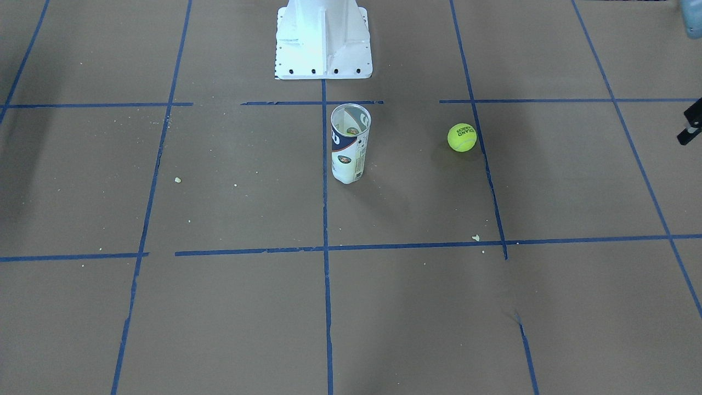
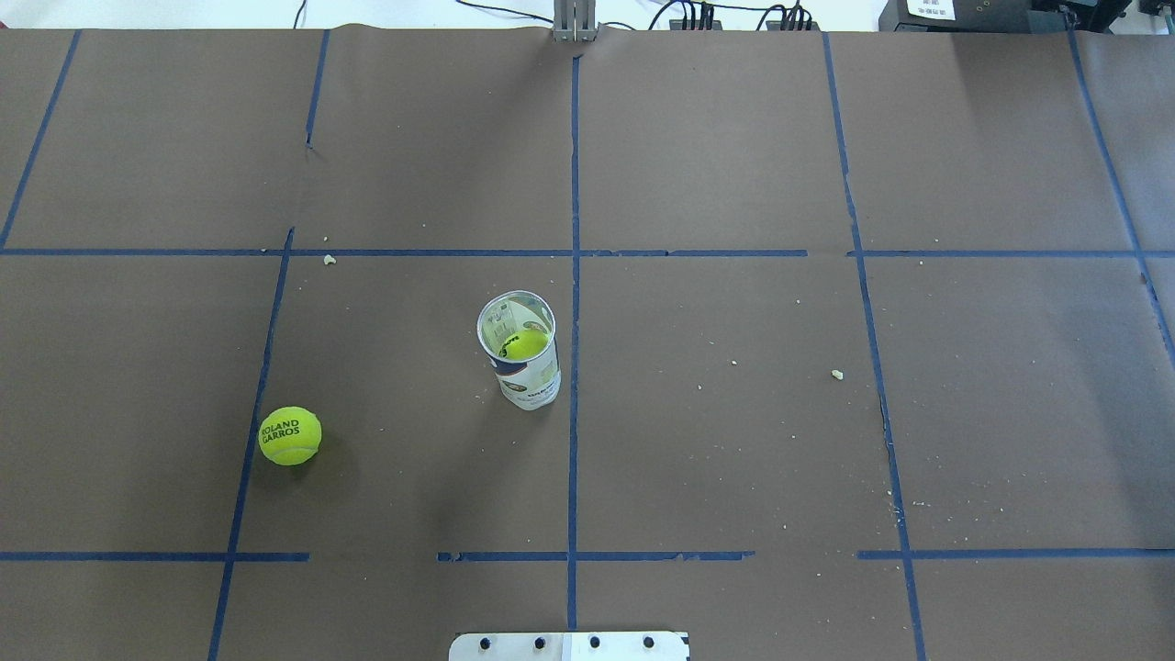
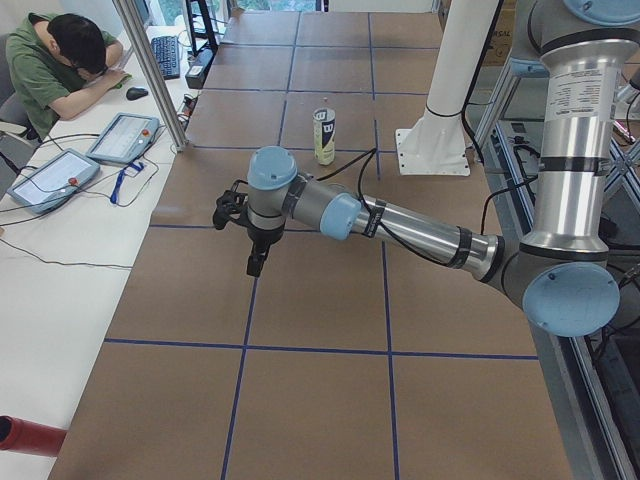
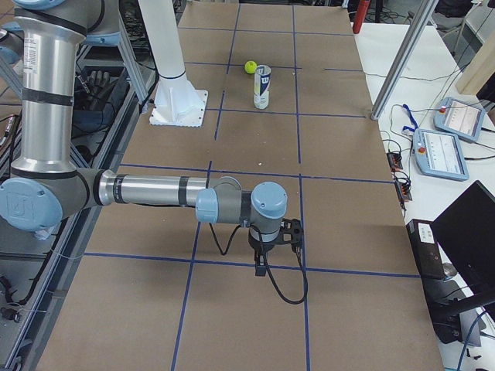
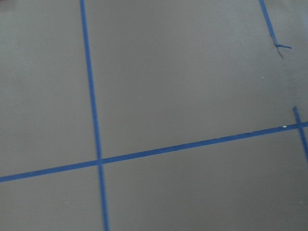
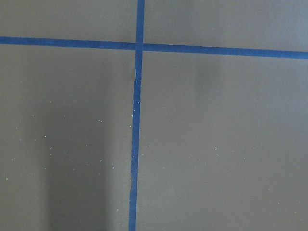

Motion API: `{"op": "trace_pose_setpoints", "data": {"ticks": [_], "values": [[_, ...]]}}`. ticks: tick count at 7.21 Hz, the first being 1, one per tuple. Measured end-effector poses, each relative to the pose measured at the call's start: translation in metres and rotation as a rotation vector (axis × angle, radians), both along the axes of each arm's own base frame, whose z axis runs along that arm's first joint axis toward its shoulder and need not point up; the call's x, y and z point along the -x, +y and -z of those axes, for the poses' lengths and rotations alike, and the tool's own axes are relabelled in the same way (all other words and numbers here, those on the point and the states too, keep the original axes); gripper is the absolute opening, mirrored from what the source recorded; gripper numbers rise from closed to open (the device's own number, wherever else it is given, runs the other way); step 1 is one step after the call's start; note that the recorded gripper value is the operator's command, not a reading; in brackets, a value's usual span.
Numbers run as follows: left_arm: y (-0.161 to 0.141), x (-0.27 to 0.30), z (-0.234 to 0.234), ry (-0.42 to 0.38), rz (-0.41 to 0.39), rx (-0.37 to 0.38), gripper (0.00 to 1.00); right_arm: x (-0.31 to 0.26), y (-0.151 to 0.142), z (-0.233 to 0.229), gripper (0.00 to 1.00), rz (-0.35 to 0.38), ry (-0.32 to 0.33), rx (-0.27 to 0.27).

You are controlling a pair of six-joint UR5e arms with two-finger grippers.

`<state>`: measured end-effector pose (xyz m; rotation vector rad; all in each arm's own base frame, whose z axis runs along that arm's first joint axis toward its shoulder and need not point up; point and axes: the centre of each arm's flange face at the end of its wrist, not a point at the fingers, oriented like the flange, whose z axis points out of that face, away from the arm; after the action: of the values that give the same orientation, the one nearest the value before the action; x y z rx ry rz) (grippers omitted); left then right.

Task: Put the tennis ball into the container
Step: 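Move the left gripper down toward the loose yellow-green tennis ball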

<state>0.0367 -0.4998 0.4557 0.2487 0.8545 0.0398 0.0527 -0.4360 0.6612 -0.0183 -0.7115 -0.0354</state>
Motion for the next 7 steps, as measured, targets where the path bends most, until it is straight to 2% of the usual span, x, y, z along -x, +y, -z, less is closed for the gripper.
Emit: {"op": "trace_pose_setpoints", "data": {"ticks": [2, 4, 7], "values": [[0.017, -0.077, 0.059, 0.019, 0.066, 0.069, 1.00, 0.000, 0.000, 0.000, 1.00, 0.000, 0.000, -0.001], [0.048, -0.152, 0.097, 0.049, 0.121, 0.130, 1.00, 0.000, 0.000, 0.000, 1.00, 0.000, 0.000, -0.002], [0.104, -0.261, 0.105, 0.058, 0.176, 0.189, 1.00, 0.000, 0.000, 0.000, 1.00, 0.000, 0.000, -0.002]]}}
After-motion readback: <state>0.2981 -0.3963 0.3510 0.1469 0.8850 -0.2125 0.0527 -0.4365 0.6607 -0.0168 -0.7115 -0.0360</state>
